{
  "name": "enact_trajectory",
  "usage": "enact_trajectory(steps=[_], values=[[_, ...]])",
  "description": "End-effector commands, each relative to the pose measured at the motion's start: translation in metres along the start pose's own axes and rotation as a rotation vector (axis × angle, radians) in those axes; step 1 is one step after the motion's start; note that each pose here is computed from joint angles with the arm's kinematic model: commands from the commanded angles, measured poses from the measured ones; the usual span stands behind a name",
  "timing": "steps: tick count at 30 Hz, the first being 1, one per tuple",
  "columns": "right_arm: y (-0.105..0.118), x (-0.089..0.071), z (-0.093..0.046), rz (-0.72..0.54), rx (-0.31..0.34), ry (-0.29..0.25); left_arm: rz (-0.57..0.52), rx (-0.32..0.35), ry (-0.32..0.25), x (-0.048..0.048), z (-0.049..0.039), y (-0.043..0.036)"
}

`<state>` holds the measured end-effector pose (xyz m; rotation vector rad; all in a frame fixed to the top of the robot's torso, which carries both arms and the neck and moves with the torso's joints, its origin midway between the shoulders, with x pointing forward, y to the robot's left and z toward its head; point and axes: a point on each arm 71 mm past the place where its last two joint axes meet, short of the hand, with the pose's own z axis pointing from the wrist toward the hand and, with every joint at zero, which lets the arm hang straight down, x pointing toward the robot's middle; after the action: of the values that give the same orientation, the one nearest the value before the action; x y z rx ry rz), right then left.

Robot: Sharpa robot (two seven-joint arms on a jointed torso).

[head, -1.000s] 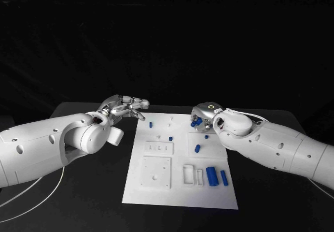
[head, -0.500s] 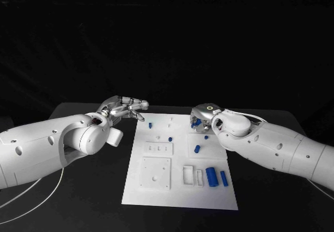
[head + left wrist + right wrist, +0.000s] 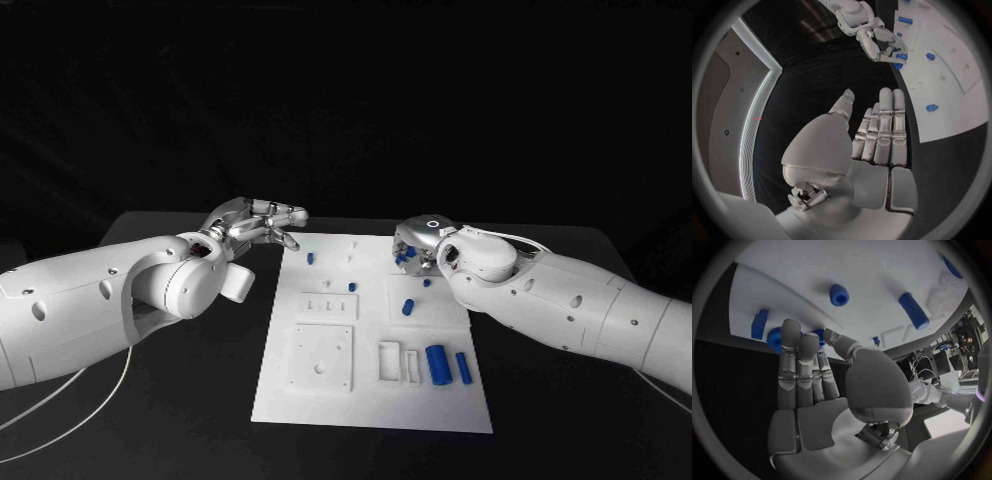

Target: Assemble the parts on the task board

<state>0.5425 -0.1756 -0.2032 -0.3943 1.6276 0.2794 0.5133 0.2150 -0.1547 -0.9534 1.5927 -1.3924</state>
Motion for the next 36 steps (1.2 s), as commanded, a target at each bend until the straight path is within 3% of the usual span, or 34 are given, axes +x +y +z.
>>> enact_trajectory(steps=[1, 6, 15, 22, 36], values=[[0.000, 0.006, -0.001, -0.009, 0.006, 0.039, -0.008, 0.010, 0.019, 0.0027, 0.0008, -0.0020], [-0.001, 0.006, -0.002, -0.015, 0.014, 0.031, -0.008, 0.010, 0.017, 0.0024, 0.0007, -0.0020], [-0.001, 0.000, -0.003, -0.016, 0.028, -0.041, -0.008, 0.011, 0.016, 0.0019, 0.0008, -0.0020], [0.005, -0.004, -0.005, -0.011, 0.020, -0.056, -0.006, 0.013, 0.009, 0.0001, 0.0014, -0.0018], [0.018, -0.027, 0.000, -0.005, 0.006, -0.120, -0.007, 0.017, 0.005, -0.0004, 0.0028, -0.0020]])
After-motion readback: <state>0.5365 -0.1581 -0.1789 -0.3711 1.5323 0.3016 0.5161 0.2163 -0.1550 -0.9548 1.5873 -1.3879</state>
